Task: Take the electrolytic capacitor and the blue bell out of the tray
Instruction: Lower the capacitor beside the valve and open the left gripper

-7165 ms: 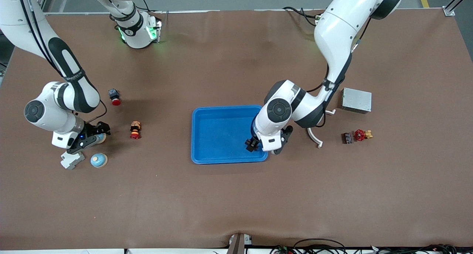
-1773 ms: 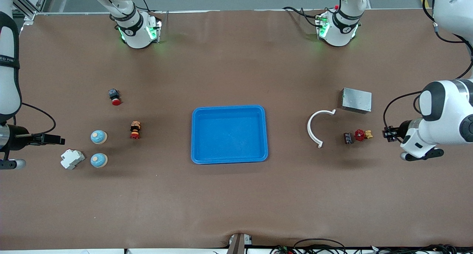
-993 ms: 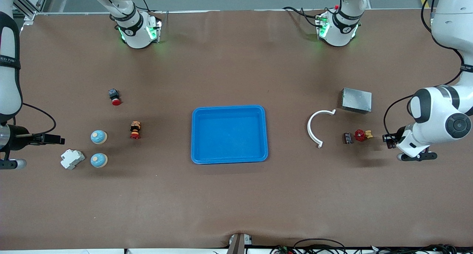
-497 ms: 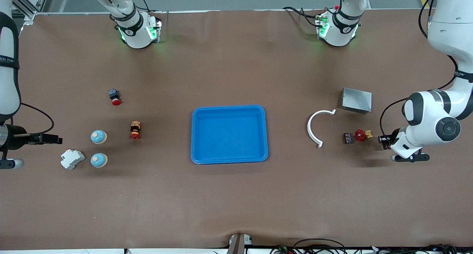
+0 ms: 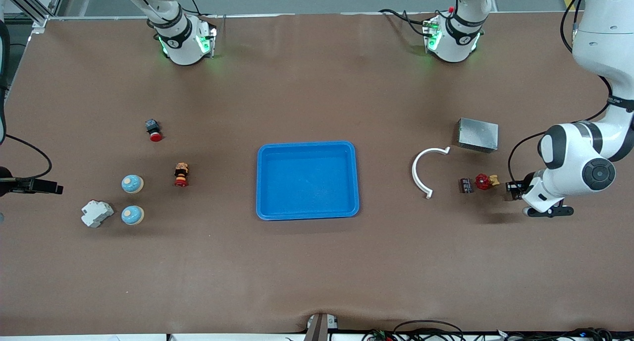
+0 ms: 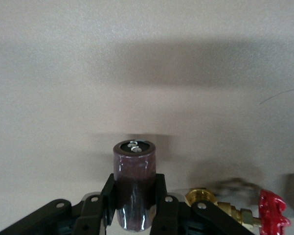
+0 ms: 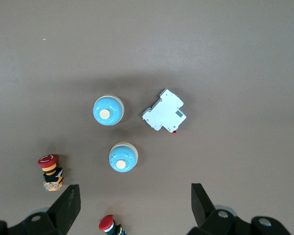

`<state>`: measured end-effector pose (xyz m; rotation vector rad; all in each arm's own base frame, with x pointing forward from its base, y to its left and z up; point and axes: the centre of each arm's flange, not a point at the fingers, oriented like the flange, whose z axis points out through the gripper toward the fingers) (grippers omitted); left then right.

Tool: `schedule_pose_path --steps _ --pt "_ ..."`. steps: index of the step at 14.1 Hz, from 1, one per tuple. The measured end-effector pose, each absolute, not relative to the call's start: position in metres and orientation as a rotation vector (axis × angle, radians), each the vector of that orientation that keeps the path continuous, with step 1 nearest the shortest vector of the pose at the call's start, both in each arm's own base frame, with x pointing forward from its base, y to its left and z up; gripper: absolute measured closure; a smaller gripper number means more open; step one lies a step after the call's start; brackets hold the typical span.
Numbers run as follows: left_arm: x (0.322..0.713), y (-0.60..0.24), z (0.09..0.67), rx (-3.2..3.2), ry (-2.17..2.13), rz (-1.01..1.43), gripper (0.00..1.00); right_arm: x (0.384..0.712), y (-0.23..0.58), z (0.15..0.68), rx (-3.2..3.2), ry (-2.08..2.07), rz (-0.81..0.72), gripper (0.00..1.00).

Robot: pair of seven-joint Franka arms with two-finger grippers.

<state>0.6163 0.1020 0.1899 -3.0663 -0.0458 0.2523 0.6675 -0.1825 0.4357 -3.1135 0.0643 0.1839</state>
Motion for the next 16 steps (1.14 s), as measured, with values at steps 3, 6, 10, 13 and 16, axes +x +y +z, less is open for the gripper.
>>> schedule_pose_path --steps 3,6,10,13,16 --pt "0.615 0.102 0.183 -3.068 -0.047 0.267 0.66 0.666 -0.188 0.443 -3.140 0.070 0.176 0.00" --pt "0.614 0.102 0.180 -3.069 -0.049 0.272 0.66 0.662 -0.192 0.466 -3.158 0.081 0.135 0.00" --pt "0.614 0.102 0.180 -3.069 -0.053 0.274 0.61 0.648 -0.208 0.499 -3.122 0.147 0.061 0.00" --pt "0.614 0.102 0.179 -3.069 -0.054 0.274 0.31 0.637 -0.184 0.545 -3.112 0.107 -0.004 0.00" --pt "0.614 0.102 0.180 -3.069 -0.055 0.273 0.01 0.624 -0.123 0.601 -3.121 0.085 -0.068 0.00"
